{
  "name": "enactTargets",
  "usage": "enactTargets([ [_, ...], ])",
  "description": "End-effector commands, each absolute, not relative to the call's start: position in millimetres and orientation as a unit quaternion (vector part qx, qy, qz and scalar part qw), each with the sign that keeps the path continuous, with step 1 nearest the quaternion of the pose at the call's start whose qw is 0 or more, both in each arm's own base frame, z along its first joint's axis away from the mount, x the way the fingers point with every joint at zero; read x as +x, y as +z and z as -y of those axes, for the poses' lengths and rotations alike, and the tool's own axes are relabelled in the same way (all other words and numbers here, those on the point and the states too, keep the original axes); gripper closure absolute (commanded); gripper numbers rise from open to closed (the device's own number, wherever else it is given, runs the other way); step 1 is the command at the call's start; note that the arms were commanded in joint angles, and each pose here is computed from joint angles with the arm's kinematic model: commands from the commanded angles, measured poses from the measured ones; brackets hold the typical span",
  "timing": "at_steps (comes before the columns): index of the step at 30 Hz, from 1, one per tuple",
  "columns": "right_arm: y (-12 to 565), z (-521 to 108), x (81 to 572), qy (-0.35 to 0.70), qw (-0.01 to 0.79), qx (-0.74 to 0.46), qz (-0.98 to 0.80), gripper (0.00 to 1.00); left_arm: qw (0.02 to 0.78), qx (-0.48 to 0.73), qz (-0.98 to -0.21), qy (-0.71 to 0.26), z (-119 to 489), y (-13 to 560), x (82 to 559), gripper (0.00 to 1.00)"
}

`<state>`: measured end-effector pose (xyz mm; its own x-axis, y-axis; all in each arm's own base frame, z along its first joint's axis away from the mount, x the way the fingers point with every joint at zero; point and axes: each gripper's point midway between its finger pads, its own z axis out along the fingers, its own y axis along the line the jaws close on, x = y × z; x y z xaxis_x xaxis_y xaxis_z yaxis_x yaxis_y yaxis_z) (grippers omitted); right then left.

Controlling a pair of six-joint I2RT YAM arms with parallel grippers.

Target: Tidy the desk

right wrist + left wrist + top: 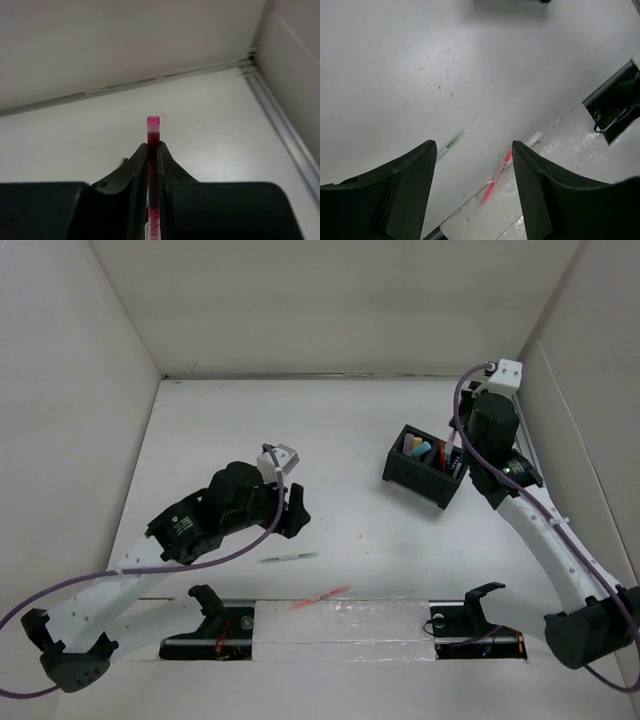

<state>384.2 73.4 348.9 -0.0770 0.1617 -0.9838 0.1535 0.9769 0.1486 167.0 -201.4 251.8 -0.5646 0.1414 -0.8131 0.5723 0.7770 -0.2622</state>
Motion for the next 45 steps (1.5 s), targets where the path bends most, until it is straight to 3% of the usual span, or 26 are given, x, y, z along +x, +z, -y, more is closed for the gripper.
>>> enactTargets([
  [1,310.2,-29.8,384.2,-0.076,0.639,0.072,-0.762,1.0,0.37,0.278,-0.83,-0.31,229.2,246.4,149.5,0.42],
  [6,295.9,-5.3,394.5,-0.105,0.622,0.036,-0.775,1.0,0.279,0.352,-0.84,-0.305,266.3,211.3,115.9,0.4],
  [8,292.3,-6.9,394.8,-0.105,0.618,0.024,-0.779,1.0,0.283,0.361,-0.837,-0.299,273.9,208.4,111.2,0.39],
  [12,271.4,-5.2,397.8,-0.095,0.614,0.015,-0.783,1.0,0.242,0.414,-0.829,-0.286,308.9,182.0,57.8,0.38],
  [19,238.3,-11.4,421.4,-0.06,0.636,0.008,-0.769,1.0,0.278,0.338,-0.867,-0.236,301.5,157.1,89.1,0.38],
  [32,283.4,-26.3,432.0,-0.025,0.695,-0.011,-0.718,1.0,0.283,0.257,-0.901,-0.203,297.9,155.7,106.0,0.4],
  [43,224.0,-26.1,416.1,0.004,0.695,-0.016,-0.719,1.0,0.294,0.17,-0.93,-0.139,273.8,143.9,137.0,0.41],
  [45,216.2,-26.7,411.6,0.006,0.691,-0.019,-0.723,0.91,0.284,0.149,-0.935,-0.151,266.8,139.3,143.7,0.41],
])
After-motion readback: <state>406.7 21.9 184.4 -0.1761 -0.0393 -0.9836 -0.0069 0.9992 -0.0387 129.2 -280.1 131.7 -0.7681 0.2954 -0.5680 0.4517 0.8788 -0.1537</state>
